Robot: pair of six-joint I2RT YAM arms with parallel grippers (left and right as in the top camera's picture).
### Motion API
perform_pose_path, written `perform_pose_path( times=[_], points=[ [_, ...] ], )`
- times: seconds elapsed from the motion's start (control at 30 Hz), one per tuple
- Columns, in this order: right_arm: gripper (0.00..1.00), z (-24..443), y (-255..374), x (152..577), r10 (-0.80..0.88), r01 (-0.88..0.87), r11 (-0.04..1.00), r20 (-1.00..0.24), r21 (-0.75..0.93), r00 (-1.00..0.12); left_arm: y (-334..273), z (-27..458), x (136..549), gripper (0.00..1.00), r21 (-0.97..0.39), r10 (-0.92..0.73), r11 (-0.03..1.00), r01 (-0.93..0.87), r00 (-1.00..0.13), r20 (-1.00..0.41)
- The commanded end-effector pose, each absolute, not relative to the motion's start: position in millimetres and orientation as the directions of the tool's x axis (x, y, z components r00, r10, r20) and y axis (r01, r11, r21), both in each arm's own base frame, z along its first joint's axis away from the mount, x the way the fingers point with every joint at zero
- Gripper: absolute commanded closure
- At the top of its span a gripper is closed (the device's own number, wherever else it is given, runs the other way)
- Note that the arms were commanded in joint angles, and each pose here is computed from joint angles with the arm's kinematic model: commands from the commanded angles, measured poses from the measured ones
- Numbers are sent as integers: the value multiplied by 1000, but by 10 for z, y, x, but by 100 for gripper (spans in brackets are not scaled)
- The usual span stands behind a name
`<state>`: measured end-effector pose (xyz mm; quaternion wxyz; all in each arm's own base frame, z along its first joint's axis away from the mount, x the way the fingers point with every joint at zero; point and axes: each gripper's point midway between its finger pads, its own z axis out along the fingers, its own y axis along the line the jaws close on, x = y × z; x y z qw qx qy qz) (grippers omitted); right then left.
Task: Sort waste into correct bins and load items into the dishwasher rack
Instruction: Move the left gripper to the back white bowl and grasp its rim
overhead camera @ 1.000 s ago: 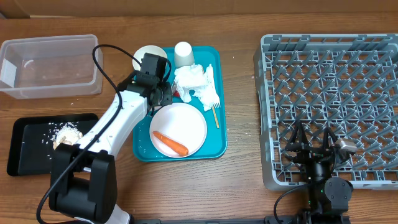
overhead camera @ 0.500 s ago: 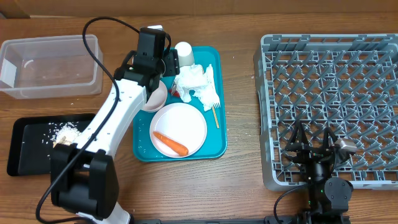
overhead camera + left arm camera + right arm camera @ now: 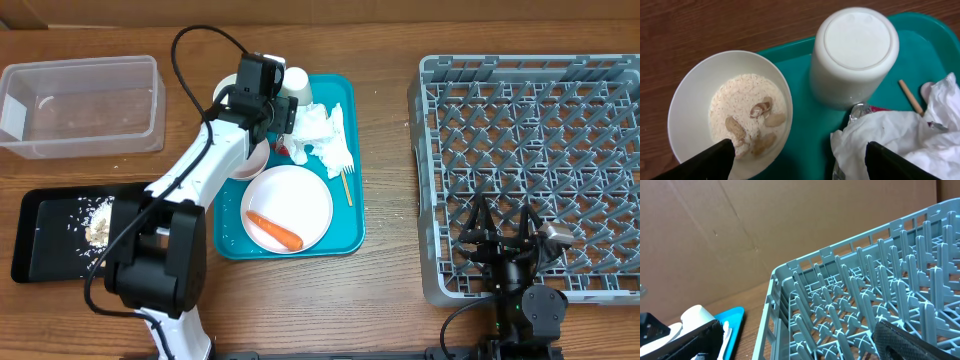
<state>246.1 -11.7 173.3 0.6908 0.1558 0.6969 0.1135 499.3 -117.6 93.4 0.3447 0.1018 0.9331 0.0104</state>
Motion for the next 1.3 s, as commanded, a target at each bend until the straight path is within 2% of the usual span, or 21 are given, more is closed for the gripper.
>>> perform_pose_path(
  times=[0.0, 0.17, 0.33, 0.57, 0.8, 0.9, 0.97, 1.1, 1.27],
  points=[
    [0, 1710, -123, 2462, 368, 61, 928, -930, 367, 5, -1100, 710, 5054, 13, 173, 283, 959, 224, -748, -601],
    [0, 1710, -123, 2462, 368, 61, 928, -930, 367, 5, -1010, 546, 5102, 14, 230, 308, 950, 211, -754, -580],
    [0, 1710, -123, 2462, 368, 61, 928, -930, 367, 5, -998, 605, 5183, 18, 228, 293, 955, 191, -734, -613],
    [0, 1710, -123, 2462, 368, 61, 928, -930, 367, 5, -1121, 697, 5222, 22, 140, 233, 972, 187, -730, -642],
    [0, 1710, -123, 2462, 368, 61, 928, -930, 367, 5, -1267, 998, 5248, 23, 47, 185, 979, 200, -754, -630],
    [0, 1710, -123, 2462, 368, 61, 928, -930, 367, 5, -1262, 1102, 5269, 29, 46, 176, 981, 190, -757, -629],
    [0, 1710, -123, 2462, 368, 61, 928, -930, 367, 5, -1233, 1126, 5298, 29, 45, 170, 982, 184, -751, -638],
    [0, 1711, -123, 2462, 368, 61, 928, -930, 367, 5, -1033, 1022, 5322, 23, 52, 147, 988, 147, -769, -622],
    [0, 1711, -123, 2462, 368, 61, 928, -930, 367, 5, -808, 808, 5287, 26, 56, 124, 992, 112, -813, -570]
  ],
)
